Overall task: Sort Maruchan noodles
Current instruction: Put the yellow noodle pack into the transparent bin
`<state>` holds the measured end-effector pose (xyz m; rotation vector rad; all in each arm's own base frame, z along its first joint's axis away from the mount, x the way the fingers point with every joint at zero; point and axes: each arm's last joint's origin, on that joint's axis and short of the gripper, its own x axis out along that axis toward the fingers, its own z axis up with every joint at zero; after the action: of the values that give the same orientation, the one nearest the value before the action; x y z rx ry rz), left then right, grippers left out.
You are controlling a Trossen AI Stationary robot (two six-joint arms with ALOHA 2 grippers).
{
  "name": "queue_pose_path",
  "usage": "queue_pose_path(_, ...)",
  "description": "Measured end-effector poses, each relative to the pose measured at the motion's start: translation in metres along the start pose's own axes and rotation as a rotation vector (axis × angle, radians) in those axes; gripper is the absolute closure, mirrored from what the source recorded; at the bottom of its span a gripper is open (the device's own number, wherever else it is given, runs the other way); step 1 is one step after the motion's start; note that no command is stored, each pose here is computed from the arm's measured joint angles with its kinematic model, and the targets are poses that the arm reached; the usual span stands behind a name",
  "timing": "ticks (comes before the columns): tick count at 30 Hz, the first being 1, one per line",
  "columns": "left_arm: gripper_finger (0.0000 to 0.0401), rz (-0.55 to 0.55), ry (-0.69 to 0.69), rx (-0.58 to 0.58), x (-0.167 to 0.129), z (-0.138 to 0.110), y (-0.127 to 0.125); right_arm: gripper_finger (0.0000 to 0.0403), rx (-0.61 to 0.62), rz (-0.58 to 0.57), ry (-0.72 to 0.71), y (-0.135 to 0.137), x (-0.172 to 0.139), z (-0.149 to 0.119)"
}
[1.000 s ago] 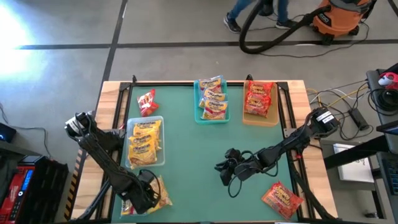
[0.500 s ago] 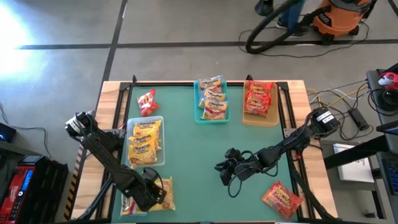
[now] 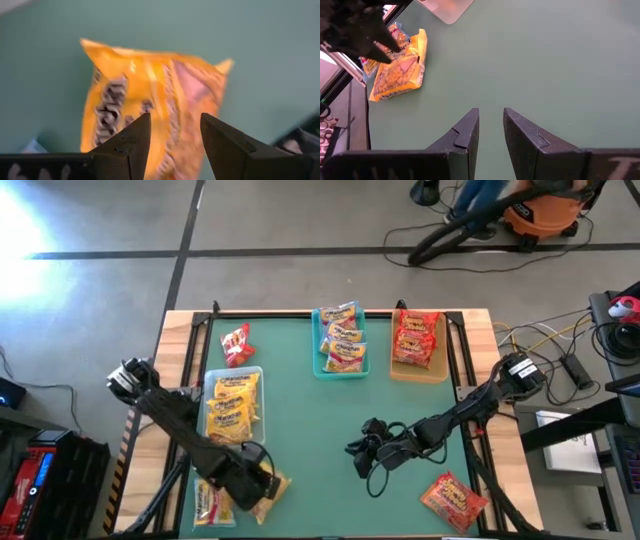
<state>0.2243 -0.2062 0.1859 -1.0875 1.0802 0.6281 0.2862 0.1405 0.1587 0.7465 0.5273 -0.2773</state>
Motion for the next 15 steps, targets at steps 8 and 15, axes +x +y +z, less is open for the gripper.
queue_pose_path(8, 0.0247, 0.009, 0.132, 0.016, -0.012, -0.031, -0.002, 0.0323, -0.001, 0.000, 0.000, 0.000, 0.000, 0.000)
queue_pose_path(15, 0.0247, 0.087, 0.157, -0.024, 0.007, -0.044, 0.003, 0.0323, -0.027, -0.001, 0.001, 0.000, 0.000, 0.000)
